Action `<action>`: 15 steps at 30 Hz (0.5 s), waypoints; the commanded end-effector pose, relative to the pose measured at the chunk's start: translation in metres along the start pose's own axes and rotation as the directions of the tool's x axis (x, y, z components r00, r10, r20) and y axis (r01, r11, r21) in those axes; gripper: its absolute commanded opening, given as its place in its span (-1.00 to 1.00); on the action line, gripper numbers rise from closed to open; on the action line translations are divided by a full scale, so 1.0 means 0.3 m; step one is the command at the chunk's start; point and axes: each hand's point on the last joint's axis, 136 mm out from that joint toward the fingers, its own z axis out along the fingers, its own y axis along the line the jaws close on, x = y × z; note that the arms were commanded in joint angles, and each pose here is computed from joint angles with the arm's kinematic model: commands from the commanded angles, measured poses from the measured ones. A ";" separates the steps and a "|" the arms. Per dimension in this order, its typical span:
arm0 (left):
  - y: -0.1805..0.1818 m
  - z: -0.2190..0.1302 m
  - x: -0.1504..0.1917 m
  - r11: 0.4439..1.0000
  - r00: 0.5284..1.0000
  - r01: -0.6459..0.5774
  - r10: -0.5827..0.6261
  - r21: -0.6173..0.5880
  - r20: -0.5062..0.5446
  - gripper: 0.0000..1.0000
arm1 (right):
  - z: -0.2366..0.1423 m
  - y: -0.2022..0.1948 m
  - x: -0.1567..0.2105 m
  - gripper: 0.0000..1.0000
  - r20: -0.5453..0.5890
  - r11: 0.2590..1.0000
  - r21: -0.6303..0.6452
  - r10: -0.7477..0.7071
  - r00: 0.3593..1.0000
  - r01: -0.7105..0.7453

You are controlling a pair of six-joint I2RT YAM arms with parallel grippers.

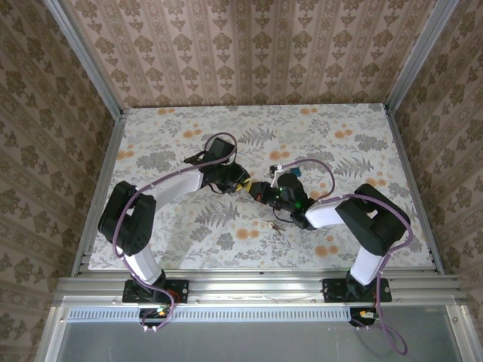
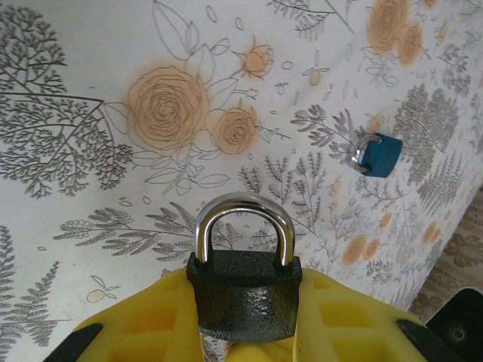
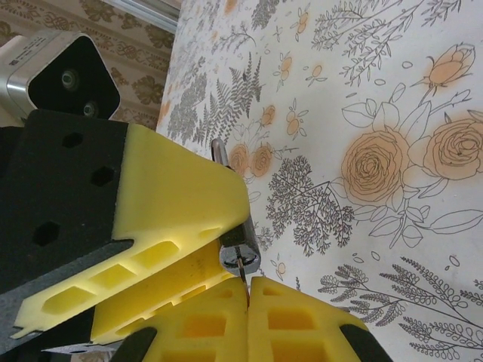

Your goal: Unlock with the key

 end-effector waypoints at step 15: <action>-0.252 -0.142 0.172 0.882 0.969 -0.181 0.235 0.434 -0.073 -0.96 | -0.101 0.225 -0.163 -1.00 0.101 0.955 -0.289 0.097 0.990 -0.065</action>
